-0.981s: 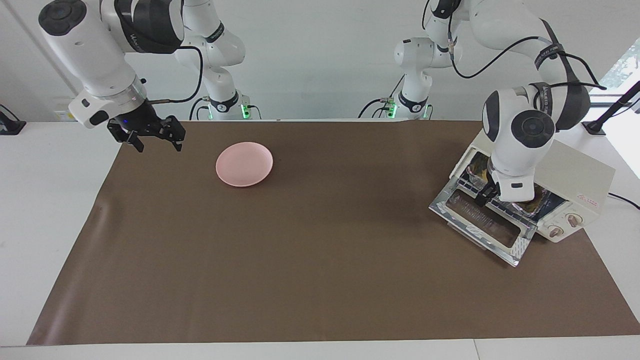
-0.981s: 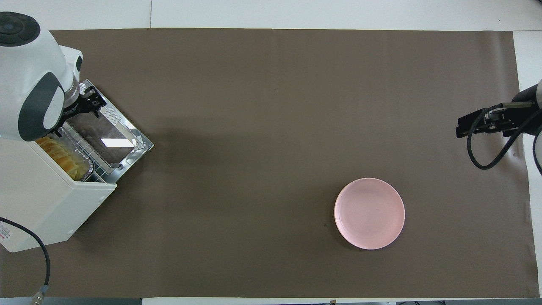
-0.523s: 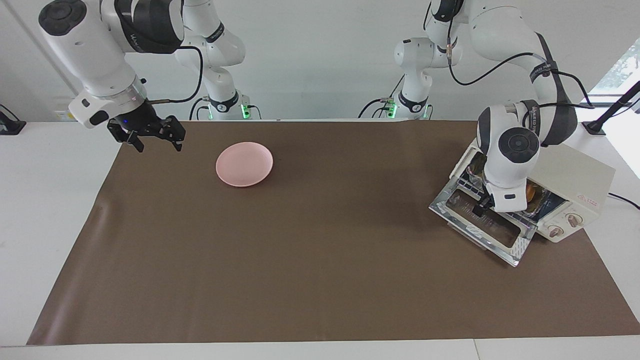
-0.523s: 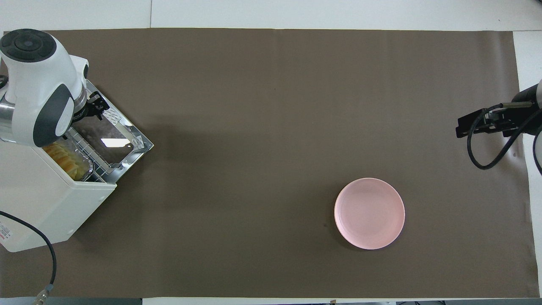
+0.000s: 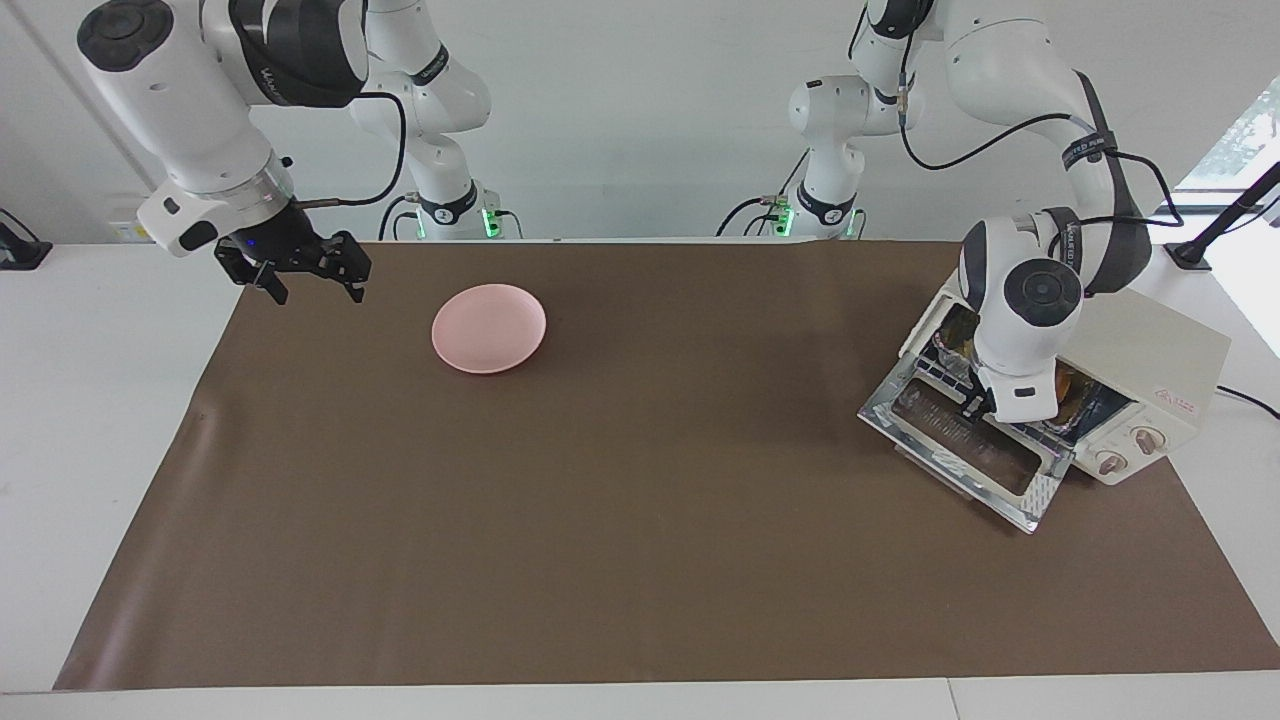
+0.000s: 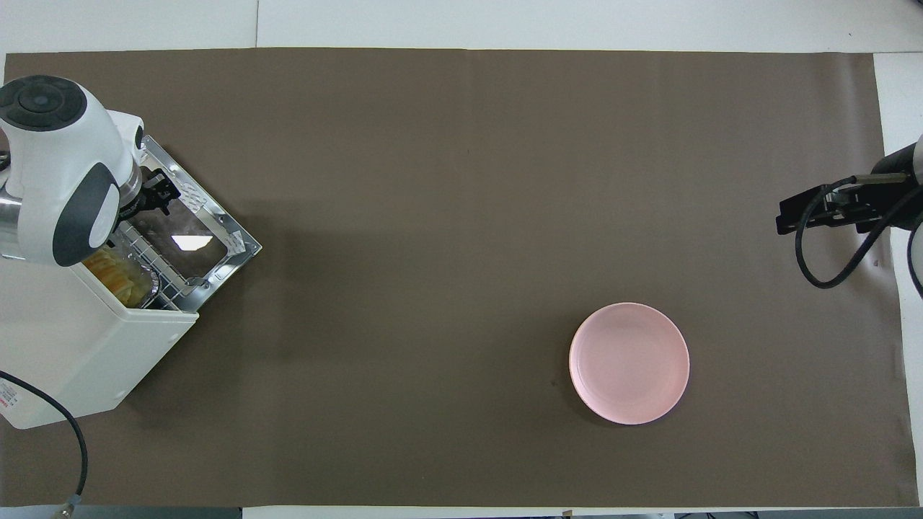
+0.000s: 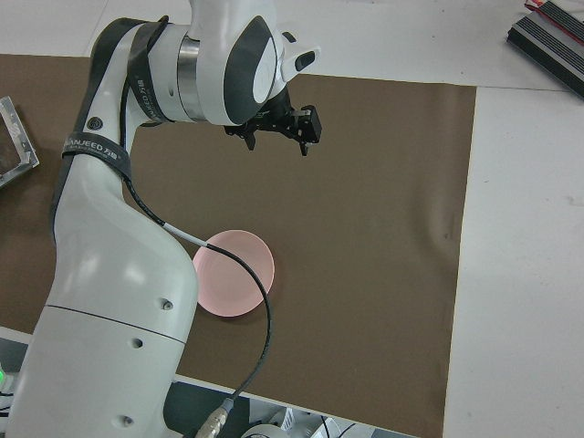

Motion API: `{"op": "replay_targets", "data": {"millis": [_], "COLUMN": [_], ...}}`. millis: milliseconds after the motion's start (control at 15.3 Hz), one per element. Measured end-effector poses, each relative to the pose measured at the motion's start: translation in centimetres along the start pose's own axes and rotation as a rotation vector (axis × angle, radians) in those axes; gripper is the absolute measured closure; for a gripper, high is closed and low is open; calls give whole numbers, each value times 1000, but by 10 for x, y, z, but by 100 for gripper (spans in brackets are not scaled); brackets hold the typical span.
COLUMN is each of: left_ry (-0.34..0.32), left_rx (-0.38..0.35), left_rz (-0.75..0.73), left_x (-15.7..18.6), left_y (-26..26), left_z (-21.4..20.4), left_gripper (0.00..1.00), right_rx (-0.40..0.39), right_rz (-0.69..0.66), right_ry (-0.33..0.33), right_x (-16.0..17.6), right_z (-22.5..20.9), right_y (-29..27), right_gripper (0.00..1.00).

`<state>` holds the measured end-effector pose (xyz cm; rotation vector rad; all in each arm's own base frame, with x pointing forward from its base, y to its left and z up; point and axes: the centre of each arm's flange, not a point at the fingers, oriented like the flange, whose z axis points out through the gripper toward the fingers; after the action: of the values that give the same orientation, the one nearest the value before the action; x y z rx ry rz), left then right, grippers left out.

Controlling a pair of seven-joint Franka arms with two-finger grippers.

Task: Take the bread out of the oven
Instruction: 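Pull the foil tray out of the oven with the left gripper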

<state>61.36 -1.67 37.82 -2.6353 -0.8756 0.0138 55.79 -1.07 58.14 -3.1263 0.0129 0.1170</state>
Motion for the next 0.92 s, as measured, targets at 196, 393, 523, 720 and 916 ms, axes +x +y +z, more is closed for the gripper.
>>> {"op": "replay_targets", "data": {"millis": [196,393,523,720,916], "left_ry": [-11,-25,-15,28,101], "left_rx": [11,25,13,-27,-80], "left_rz": [5,22,48,76,168], "left_x": [-7,-13,-11,-6,-22], "left_y": [-3,-9,-11,-3,35], "left_z": [6,15,12,-11,-55], "left_gripper": [62,94,98,98,98], "right_rx": [0,0,0,0,0], "right_rz": [0,0,0,0,0], "right_ry": [0,0,0,0,0], "right_x": [0,0,0,0,0], "right_z": [0,0,0,0,0], "right_y": [0,0,0,0,0], "right_gripper": [0,0,0,0,0]}}
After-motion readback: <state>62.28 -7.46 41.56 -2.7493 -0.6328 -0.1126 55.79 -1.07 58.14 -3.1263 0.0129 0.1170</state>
